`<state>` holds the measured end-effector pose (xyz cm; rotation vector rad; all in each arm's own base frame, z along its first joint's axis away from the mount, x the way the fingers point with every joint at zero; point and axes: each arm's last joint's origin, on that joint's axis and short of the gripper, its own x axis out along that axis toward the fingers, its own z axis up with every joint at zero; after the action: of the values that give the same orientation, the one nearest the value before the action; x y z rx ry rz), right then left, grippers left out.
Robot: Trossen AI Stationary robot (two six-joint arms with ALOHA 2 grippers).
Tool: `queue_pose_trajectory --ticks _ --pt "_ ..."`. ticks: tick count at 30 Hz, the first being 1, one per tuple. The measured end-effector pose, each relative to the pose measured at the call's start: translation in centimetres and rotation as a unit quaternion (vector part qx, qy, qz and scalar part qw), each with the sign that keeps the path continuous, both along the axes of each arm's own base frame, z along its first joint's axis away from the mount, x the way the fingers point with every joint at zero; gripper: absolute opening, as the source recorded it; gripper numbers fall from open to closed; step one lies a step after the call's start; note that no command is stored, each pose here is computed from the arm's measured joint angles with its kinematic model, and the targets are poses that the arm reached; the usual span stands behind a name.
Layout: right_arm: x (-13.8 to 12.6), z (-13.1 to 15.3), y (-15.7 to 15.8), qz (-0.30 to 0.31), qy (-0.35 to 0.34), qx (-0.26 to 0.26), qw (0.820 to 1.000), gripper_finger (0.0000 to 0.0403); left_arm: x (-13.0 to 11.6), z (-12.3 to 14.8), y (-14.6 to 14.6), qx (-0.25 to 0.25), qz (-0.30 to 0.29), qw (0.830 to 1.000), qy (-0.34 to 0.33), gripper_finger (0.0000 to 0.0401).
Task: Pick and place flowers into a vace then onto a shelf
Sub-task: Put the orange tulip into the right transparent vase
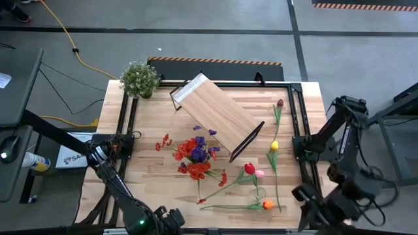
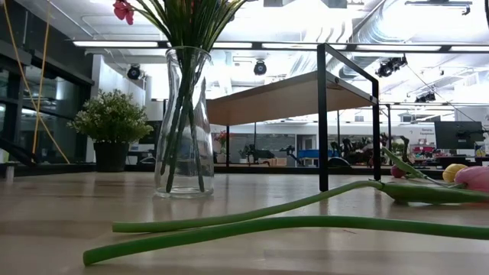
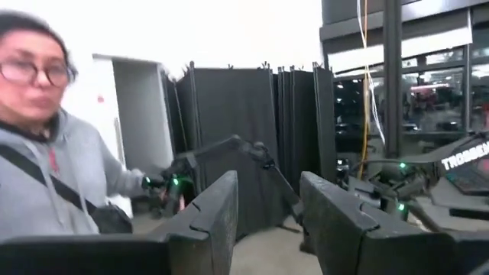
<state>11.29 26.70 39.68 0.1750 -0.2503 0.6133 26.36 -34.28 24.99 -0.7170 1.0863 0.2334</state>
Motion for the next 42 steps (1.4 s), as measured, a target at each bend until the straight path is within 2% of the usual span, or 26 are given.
queue_pose_trajectory --ticks 6,15,22,27,37,42 --pt "1.1 1.6 2.8 -0.050 0.072 -0.080 0.993 0.0135 -0.4 0.0 -0.3 -0.001 -0.006 1.000 0.000 0.0145" --pt "2.8 3.6 5.9 -0.093 0.185 -0.159 0.965 0.0135 -0.5 0.1 -0.6 -0.006 -0.009 1.000 -0.004 0.0145" --pt "4.4 3.3 6.5 -0.116 0.277 -0.169 0.939 0.0135 -0.5 0.1 -0.6 -0.005 -0.010 1.000 -0.005 0.0145" --pt "6.2 1.8 6.5 -0.089 0.344 -0.159 0.921 0.0135 -0.5 0.1 -0.5 -0.004 -0.010 1.000 -0.004 0.0145" --pt "8.9 -2.3 6.1 -0.079 0.494 -0.173 0.849 0.0135 -0.5 0.0 -0.5 -0.004 -0.010 1.000 -0.004 0.0145" --pt "9.1 -2.5 6.0 -0.075 0.503 -0.172 0.844 0.0135 -0.6 0.0 -0.5 0.003 -0.020 1.000 -0.005 0.0145"
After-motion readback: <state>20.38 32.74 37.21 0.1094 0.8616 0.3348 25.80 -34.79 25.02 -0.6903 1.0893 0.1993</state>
